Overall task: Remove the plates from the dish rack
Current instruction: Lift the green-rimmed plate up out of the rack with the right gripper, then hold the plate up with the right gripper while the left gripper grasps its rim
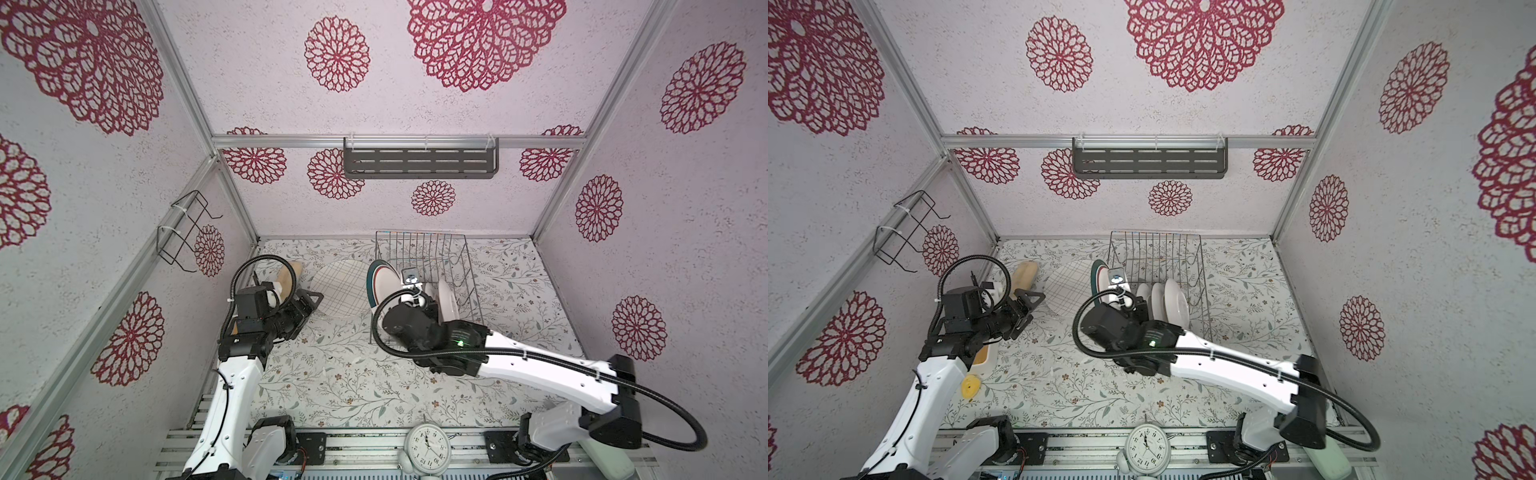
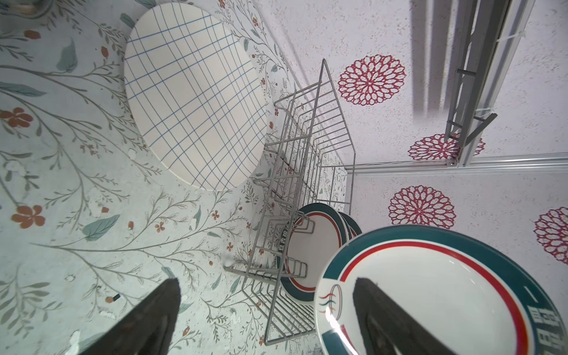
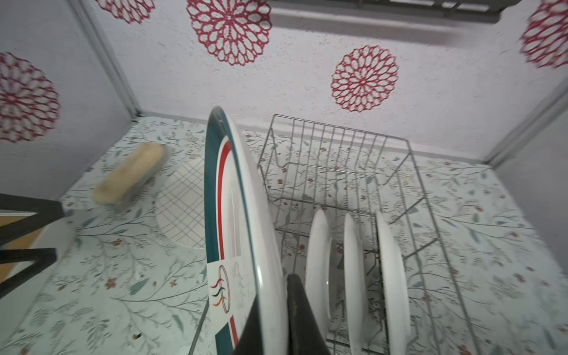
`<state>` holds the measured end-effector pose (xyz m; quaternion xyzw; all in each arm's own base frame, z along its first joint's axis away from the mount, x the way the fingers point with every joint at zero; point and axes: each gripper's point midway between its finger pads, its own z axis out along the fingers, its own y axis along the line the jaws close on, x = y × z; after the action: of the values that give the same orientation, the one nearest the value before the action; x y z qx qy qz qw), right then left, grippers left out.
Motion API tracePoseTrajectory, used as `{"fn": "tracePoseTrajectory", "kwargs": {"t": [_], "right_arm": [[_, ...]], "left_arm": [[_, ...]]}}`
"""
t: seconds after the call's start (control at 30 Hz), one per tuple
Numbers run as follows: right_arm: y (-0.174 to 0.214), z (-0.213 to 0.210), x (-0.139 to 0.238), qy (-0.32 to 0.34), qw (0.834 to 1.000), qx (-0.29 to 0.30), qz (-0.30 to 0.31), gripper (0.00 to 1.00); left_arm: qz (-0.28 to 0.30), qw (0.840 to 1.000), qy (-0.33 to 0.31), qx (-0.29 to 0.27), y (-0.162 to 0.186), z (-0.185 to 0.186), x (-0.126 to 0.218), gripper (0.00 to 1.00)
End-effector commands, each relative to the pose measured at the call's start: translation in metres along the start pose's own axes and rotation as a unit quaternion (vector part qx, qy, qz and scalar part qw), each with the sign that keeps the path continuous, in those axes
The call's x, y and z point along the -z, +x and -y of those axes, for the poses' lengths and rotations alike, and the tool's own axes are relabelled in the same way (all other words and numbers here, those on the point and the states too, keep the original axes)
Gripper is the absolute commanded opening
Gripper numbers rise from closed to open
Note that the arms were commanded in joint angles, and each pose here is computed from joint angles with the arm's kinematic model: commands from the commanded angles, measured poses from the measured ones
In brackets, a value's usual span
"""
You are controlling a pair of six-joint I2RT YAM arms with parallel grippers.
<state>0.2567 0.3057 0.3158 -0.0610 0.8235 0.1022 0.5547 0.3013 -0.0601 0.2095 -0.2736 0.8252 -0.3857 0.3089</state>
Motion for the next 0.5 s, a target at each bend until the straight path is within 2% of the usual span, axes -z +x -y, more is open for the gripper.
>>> {"fn": "tracePoseTrajectory", "kwargs": {"t": [0.0,0.17,0.33,0.47], "right_arm": [[-0.063,-0.011,0.013,-0.147,0.971,-0.176,0.069,0.0],[-0.061,0.01,0.018,-0.192,0.951,-0.236,0.06,0.0],[-0.056,0.012,0.018,-0.224,0.938,-0.262,0.044,0.0],[-0.05,0.01,0.014,-0.235,0.933,-0.27,0.027,0.0]], "left_arm": [[0.017,0.999,0.037,-0.023,-0.008,0.027,0.012,0.91],[0.009,0.998,0.059,-0.03,-0.006,0.042,0.015,0.9],[0.003,0.995,0.084,-0.053,0.003,0.066,0.012,0.89],[-0.002,0.992,0.11,-0.065,0.008,0.084,0.009,0.85]]}}
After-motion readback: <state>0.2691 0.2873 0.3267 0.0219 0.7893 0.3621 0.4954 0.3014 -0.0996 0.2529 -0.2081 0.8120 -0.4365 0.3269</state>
